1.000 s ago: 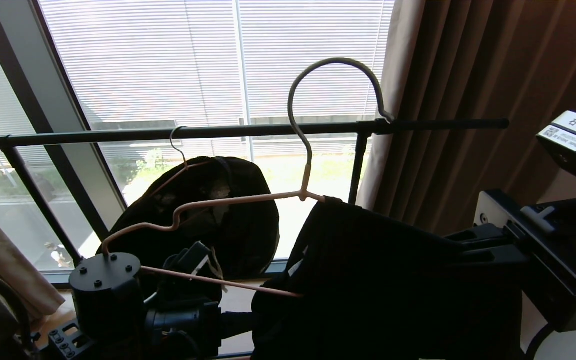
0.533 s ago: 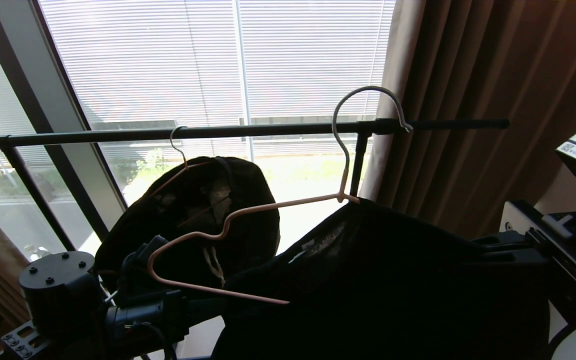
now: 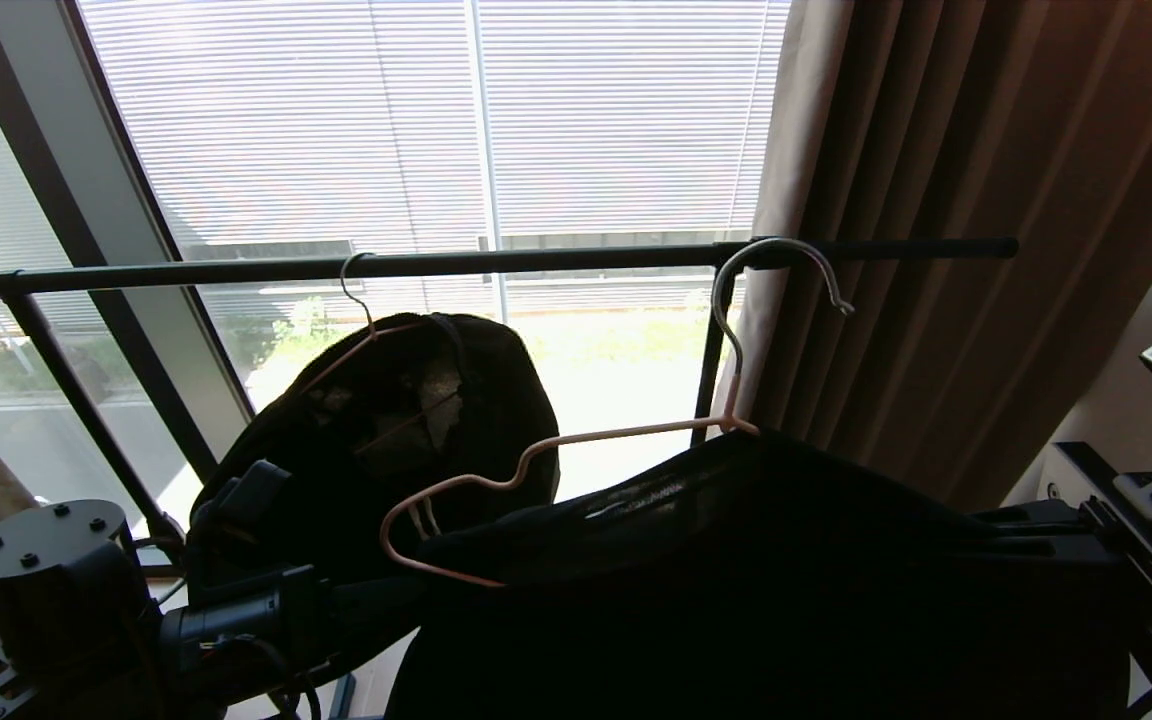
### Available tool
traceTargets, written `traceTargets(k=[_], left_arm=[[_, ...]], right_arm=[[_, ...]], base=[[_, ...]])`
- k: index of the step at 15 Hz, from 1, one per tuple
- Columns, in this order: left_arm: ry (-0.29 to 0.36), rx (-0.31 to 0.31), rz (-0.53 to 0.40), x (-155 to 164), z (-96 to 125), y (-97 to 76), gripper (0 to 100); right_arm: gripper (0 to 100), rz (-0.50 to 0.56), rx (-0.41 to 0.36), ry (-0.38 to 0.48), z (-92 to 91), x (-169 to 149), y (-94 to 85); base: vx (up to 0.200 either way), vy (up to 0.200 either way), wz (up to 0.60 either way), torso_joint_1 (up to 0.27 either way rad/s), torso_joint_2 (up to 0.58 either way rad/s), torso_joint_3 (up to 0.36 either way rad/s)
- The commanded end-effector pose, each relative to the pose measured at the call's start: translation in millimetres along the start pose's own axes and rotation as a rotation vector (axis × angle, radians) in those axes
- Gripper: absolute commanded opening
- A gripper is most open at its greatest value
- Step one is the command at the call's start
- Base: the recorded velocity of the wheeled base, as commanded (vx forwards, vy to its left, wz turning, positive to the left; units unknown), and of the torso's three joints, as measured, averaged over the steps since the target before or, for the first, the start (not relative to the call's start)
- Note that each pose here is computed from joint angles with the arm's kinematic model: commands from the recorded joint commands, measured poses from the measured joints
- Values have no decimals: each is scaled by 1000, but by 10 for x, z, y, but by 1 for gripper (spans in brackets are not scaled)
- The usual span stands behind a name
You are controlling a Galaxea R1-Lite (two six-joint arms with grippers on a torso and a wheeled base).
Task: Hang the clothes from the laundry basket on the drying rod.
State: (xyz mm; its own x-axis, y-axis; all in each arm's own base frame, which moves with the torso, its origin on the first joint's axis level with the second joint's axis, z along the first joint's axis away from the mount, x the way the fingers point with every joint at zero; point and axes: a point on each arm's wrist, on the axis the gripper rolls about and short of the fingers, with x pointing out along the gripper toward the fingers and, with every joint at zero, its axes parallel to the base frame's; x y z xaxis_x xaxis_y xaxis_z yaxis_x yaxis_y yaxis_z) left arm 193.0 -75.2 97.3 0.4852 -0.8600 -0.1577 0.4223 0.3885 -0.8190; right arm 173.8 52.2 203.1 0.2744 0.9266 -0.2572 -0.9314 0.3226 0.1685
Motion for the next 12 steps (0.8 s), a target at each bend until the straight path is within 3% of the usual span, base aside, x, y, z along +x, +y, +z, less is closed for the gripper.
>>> traceTargets(k=[1,12], left_arm=[[-29,8,5,-74,19,-22,0],[-88,57,-21,-180,89,-140,0]], right_arm=[[0,-30,1,-8,-37,-76,39],[0,-123,-30,20,-306,-210,-5]], base=[[0,0,0,0,0,0],[0,0,0,0,0,0]])
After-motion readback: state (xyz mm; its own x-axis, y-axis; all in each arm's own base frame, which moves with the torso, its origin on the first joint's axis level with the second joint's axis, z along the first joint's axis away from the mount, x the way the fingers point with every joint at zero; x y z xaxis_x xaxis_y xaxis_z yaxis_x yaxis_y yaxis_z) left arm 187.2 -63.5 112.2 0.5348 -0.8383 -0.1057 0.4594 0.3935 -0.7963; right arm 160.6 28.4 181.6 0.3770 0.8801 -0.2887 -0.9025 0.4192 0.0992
